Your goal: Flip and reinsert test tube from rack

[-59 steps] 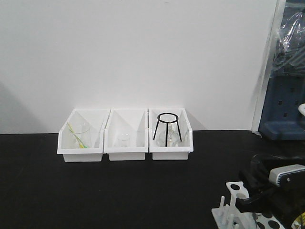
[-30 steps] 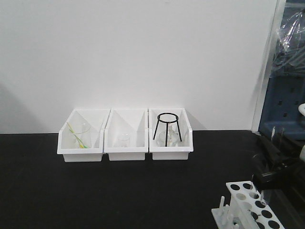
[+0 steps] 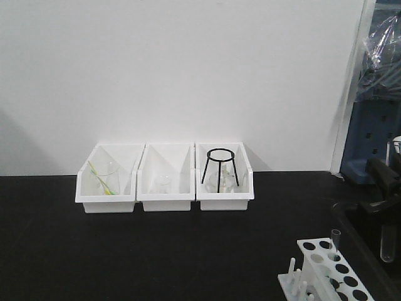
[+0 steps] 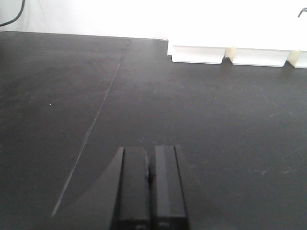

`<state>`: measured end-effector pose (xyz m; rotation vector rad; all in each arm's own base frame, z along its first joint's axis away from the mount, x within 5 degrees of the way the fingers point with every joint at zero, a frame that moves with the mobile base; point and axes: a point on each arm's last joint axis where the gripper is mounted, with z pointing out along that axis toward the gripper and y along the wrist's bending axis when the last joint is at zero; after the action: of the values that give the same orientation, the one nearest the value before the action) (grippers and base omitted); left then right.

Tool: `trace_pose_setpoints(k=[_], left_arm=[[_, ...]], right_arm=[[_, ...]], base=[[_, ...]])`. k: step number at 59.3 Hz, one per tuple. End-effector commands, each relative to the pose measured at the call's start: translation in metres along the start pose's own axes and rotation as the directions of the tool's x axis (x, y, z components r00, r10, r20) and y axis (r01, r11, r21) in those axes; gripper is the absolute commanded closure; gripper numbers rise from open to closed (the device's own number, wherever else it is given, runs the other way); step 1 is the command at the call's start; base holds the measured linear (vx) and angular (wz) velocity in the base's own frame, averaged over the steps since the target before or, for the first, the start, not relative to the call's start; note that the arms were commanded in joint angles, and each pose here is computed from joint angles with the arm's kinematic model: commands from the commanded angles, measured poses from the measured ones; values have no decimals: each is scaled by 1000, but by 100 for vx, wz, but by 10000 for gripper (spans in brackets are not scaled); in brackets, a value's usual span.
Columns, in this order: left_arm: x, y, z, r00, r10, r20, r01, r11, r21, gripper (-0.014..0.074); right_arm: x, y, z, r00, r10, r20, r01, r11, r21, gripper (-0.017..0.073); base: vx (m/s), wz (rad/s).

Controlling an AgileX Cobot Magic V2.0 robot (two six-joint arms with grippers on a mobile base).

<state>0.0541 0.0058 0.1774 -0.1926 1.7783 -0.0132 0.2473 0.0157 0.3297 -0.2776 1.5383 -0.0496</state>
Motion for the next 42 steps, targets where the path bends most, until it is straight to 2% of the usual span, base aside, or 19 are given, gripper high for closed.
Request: trace_pose_setpoints(k=[1,3,5,6,7,10,12,14,18,21,23,25,27,30,32,34,35,37,42], left_arm=[[-8,-2,-1,995,-4,97,2,1000,22,600],[-8,-2,-1,995,-4,97,2,1000,22,600],[-8,-2,-1,995,-4,97,2,1000,22,600],[-8,-2,-1,995,-4,97,2,1000,22,600],[-8,-2,-1,995,-4,97,2,1000,22,600],[-8,-2,-1,995,-4,97,2,1000,22,600],[-8,-2,-1,995,-4,97,2,1000,22,600],[-8,-2,-1,995,-4,97,2,1000,22,600],[-8,-2,-1,995,-4,97,2,1000,22,600],[-8,-2,-1,995,-4,97,2,1000,22,600],[-8,-2,-1,995,-4,97,2,1000,22,600],[-8,-2,-1,995,-4,97,2,1000,22,600],[-8,-2,-1,995,-4,97,2,1000,22,600],[-8,-2,-1,995,-4,97,2,1000,22,600],[-8,-2,-1,995,-4,97,2,1000,22,600],[-8,-2,-1,995,-4,97,2,1000,22,600],[-8,-2,-1,995,-4,97,2,1000,22,600],[-8,-2,-1,995,-4,97,2,1000,22,600],[-8,-2,-1,995,-4,97,2,1000,22,600]], right_arm=[[-21,4,-3,920,-374,116,379,925,-31,568],[-16,8,-3,783,-612,108,621,781,-71,568],[-11,11,-4,625,-772,113,780,618,-98,568],[-8,11,-4,551,-827,110,834,540,-113,568],[-6,12,-4,446,-887,118,893,431,-131,567],[2,10,-5,259,-961,101,954,238,-180,566],[5,9,-5,196,-976,93,964,174,-203,566],[6,8,-5,185,-979,82,963,164,-216,566],[6,8,-5,224,-972,76,954,203,-221,565],[5,9,-5,272,-959,77,944,251,-216,565],[3,10,-5,347,-935,75,923,325,-206,565],[0,11,-4,459,-885,70,877,440,-191,565],[-3,11,-4,605,-794,60,790,589,-169,565],[-9,9,-3,832,-553,49,554,823,-124,565],[-13,6,-3,931,-361,49,364,927,-87,565],[-16,3,-3,981,-184,60,187,981,-52,565],[-17,1,-3,990,-122,68,125,991,-41,565],[-18,-1,-2,996,-1,94,2,1000,-17,565],[-14,-3,-4,966,154,206,-158,988,2,565]], base=[[0,0],[0,0],[0,0],[0,0],[0,0],[0,0],[0,0],[0,0],[0,0],[0,0],[0,0],[0,0],[0,0],[0,0],[0,0],[0,0],[0,0],[0,0],[0,0]])
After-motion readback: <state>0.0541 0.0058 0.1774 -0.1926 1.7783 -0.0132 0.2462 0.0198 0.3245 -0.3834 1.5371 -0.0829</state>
